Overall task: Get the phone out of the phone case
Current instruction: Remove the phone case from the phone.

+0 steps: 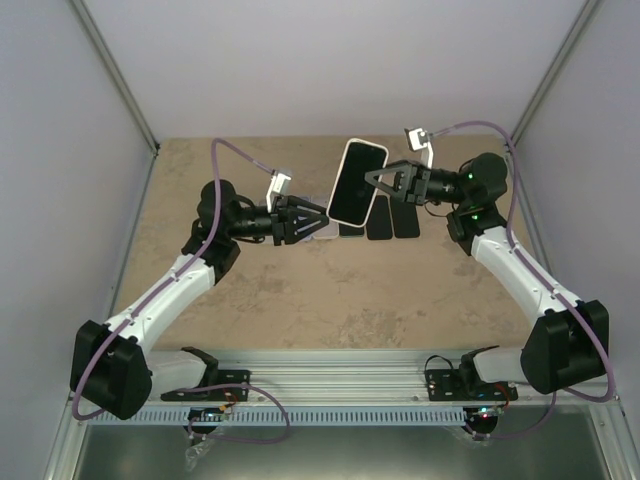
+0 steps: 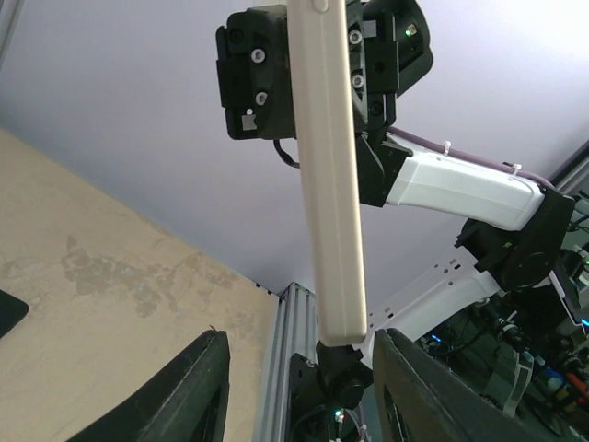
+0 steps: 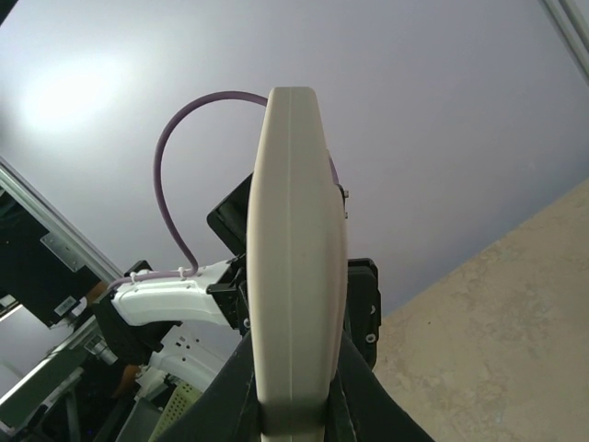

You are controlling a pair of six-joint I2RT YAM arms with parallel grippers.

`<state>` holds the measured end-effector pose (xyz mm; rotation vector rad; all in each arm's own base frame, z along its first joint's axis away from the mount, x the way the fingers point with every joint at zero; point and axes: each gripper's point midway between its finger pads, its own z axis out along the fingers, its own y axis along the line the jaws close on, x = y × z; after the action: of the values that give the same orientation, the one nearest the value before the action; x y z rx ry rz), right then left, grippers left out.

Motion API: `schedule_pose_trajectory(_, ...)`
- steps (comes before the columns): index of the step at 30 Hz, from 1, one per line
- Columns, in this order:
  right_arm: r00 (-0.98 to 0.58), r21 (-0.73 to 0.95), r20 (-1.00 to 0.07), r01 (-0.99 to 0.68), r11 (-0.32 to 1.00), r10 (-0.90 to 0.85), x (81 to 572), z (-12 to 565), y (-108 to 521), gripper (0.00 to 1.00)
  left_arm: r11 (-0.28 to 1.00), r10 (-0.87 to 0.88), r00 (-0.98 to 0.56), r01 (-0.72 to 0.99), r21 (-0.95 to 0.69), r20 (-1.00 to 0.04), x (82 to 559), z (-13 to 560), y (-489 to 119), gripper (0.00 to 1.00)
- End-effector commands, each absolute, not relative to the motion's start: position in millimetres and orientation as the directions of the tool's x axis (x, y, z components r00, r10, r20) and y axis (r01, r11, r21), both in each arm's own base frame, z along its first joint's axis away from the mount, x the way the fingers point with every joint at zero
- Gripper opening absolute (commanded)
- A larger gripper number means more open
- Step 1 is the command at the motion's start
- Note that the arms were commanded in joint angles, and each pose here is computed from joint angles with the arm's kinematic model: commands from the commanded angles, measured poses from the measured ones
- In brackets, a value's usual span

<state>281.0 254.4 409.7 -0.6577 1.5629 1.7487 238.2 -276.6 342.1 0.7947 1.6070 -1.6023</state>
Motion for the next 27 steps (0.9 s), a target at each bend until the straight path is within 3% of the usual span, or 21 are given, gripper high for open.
schedule_pose_trajectory(1, -0.597, 0.600, -0.781, -0.799, -0.043, 0.181, 277, 418, 256, 0.00, -0.024, -0.082, -0.508, 0.861, -0.507, -0.858, 227, 357, -276, 0.44)
schedule_pose_trajectory(14, -0.596, 0.593, -0.786, -0.802, -0.074, 0.164, 269, 421, 261, 0.01, 0.088, -0.083, -0.508, 0.853, -0.514, -0.857, 250, 344, -278, 0.22)
schedule_pose_trajectory(27, -0.694, 0.677, -0.698, -0.720, -0.150, 0.179, 262, 422, 264, 0.01, 0.133, -0.026, -0.445, 0.886, -0.445, -0.895, 251, 331, -278, 0.00)
